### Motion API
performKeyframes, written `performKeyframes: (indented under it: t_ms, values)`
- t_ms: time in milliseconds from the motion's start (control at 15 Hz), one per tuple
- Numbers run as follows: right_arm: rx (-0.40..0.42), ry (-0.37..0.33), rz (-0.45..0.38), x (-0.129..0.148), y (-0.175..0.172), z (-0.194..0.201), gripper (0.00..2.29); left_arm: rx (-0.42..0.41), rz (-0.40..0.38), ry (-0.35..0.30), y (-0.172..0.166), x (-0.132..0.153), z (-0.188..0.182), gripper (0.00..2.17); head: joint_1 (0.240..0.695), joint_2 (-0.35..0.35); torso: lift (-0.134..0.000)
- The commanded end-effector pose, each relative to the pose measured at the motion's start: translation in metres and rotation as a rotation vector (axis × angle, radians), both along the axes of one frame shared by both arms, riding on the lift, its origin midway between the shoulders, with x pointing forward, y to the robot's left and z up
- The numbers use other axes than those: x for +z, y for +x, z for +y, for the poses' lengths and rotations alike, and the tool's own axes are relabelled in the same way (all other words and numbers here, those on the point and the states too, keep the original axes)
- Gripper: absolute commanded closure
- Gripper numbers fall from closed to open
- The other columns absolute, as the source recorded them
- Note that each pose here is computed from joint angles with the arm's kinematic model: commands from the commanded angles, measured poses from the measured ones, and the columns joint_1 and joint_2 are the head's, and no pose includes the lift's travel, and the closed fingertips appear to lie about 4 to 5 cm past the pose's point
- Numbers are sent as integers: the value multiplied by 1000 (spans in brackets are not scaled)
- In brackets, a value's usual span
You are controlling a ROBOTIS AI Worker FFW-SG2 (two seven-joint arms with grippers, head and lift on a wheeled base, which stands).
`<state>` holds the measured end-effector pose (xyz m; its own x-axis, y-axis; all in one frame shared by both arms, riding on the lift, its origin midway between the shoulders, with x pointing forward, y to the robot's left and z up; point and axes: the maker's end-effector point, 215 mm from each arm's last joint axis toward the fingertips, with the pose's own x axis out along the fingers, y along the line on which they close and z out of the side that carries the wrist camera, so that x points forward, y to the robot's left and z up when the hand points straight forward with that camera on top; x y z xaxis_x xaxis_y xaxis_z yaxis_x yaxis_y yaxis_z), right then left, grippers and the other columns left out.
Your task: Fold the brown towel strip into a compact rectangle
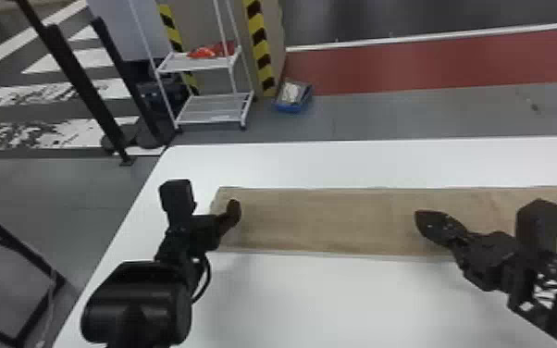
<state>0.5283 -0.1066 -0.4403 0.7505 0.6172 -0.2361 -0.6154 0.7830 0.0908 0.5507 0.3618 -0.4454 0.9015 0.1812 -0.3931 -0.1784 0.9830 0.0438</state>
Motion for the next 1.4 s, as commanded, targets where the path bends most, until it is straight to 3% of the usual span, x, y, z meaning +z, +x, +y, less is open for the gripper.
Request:
performKeyframes:
  t_ms: [0,200,467,600,733,867,933,1067,1333]
  values:
    - [-1,0,-3,1,-1,0,2169,1,17,-9,-2,-9,4,215,695,254,-123]
    - [-13,-2,-12,5,-1,-1,2169,-14,24,-17,-1,-13,2,218,695,256,-123]
    - [-23,-2,-20,7,-4,-5,2169,-40,62,-16,-4,-22,-6,353,695,252,-123]
    - [-29,0,-33,11,-5,-7,2169,-40,65,-18,-4,-23,-6,539,695,248,-123]
    - [-28,2,-37,14,-5,-6,2169,-52,68,-24,-4,-24,-9,552,695,244,-123]
    - [-30,3,-34,14,-5,-7,2169,-44,67,-24,-5,-24,-6,1001,695,242,-123]
    - [-30,0,-34,14,-5,-8,2169,-44,60,-23,-5,-21,-4,1004,695,243,-123]
    - [-30,2,-37,15,-5,-8,2169,-31,34,-13,-6,-13,-4,1369,695,245,-123]
    - [-39,1,-35,12,-6,-13,2169,-56,-60,-22,-2,38,-25,1369,695,244,-123]
